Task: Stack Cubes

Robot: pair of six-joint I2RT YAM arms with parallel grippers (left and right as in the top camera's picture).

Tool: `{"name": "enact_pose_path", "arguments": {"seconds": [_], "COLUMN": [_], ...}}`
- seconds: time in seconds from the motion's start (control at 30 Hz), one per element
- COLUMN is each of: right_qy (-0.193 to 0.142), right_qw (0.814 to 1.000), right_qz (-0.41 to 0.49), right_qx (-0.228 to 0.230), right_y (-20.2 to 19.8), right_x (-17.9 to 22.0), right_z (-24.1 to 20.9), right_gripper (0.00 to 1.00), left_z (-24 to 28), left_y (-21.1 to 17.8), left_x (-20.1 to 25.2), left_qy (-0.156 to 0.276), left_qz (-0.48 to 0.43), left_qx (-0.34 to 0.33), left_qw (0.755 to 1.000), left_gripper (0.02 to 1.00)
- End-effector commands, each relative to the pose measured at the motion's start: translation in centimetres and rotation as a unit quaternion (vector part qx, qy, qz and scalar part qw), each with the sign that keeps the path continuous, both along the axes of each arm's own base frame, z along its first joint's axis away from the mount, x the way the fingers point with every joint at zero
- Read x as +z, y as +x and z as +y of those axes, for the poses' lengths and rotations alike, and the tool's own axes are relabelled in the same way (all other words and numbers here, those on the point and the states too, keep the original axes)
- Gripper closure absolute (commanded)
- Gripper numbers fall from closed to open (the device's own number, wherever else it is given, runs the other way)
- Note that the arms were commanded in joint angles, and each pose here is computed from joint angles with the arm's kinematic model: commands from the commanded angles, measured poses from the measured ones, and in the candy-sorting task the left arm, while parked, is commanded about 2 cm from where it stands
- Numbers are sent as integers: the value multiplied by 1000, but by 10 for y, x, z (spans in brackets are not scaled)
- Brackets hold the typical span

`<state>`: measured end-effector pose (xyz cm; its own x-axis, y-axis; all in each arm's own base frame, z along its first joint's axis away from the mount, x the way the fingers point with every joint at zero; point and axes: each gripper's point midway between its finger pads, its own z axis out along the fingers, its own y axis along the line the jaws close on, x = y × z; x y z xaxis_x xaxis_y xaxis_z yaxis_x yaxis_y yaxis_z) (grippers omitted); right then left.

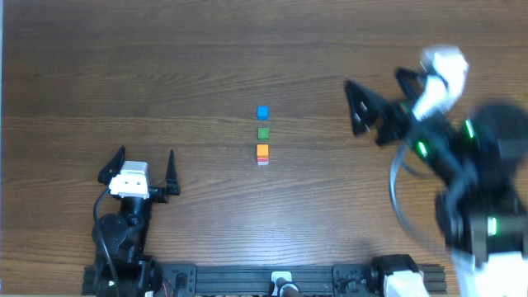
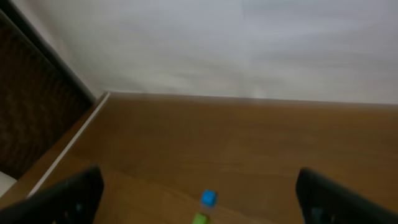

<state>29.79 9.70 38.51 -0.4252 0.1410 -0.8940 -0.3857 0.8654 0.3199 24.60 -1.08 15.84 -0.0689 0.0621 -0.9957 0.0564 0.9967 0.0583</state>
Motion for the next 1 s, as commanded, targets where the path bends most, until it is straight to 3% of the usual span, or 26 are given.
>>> {"name": "enact_pose_path", "arguments": {"seconds": [0.03, 0.17, 0.27, 0.57, 0.87, 1.0], "right_qy": [-75, -151, -173, -196, -182, -184], "right_qw": [992, 973, 959, 910, 888, 878], "right_qz": [102, 173, 223, 364, 418, 441], "right_qx": [9, 18, 22, 28, 66, 22], "right_y": [47, 72, 82, 83, 79, 74], "right_x": [-43, -102, -150, -268, -321, -328], "right_z": [37, 78, 105, 136, 156, 150], "right_gripper": [7, 7, 9, 9, 7, 9], "left_z": [-1, -1, -1, -1, -1, -1], "left_y": [0, 0, 0, 0, 0, 0], "left_x": [-1, -1, -1, -1, -1, -1], "left_qy": [5, 5, 5, 5, 5, 5], "left_qz": [0, 0, 0, 0, 0, 0], "left_qx": [-6, -6, -6, -6, -6, -6], "left_qw": [1000, 1000, 1000, 1000, 1000, 1000], "left_gripper": [18, 18, 18, 18, 18, 18]}}
